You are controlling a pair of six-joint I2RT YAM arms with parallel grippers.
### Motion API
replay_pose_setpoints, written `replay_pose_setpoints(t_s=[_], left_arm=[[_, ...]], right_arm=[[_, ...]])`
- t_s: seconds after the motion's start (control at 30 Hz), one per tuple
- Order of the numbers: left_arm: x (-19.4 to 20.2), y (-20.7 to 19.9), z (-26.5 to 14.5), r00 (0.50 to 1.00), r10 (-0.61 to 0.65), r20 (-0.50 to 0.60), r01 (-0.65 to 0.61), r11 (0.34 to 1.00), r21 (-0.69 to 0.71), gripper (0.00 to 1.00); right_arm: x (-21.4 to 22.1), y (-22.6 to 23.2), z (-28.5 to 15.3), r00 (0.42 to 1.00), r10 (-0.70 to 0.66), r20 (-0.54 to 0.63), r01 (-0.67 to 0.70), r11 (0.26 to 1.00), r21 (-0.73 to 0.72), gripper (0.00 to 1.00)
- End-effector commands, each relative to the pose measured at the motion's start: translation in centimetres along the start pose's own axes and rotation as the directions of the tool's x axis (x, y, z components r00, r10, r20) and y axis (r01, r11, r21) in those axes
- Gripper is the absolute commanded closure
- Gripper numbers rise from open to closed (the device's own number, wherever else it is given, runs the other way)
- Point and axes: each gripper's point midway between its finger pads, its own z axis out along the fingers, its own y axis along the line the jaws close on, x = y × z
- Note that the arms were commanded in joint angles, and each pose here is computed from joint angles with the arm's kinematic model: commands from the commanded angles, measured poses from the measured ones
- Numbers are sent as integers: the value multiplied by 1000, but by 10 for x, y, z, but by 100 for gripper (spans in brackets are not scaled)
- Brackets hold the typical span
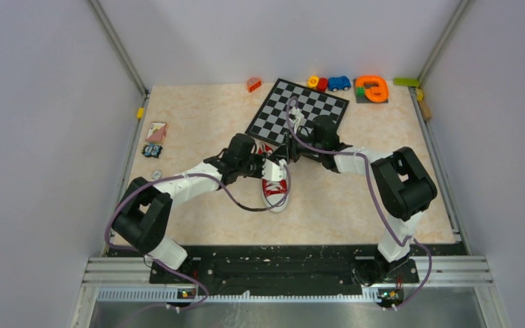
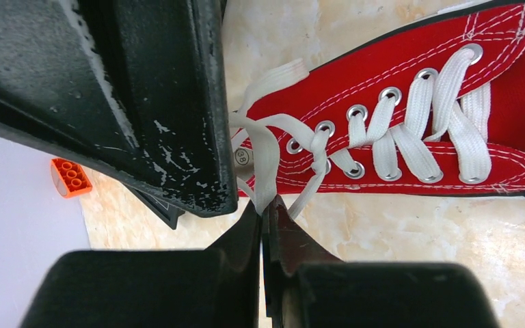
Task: Tie the shoes
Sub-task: Wrap the shoelace around the shoelace.
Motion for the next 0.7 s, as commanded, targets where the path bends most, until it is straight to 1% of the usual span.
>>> replay_pose_setpoints(t_s=[0.0, 0.2, 0.27, 0.37, 0.67], left_arm=[[-9, 20, -1, 1000, 7, 21, -6, 999, -47, 100], [-12, 21, -1, 999, 10, 33, -8, 999, -49, 100], [-13, 21, 0, 999, 10, 38, -8, 999, -46, 100], [-15, 21, 1, 999, 7, 46, -5, 999, -44, 100], [-17, 22, 5, 998, -1, 55, 3, 999, -41, 100]], right_arm=[[-25, 17, 2, 994, -92, 51, 93, 995, -28, 65], [-26, 19, 2, 994, -98, 56, 100, 994, -32, 66], [-26, 19, 2, 993, -99, 57, 101, 994, -32, 63], [-26, 19, 2, 994, -98, 58, 100, 994, -32, 63], [-26, 19, 3, 994, -97, 57, 99, 994, -37, 63]])
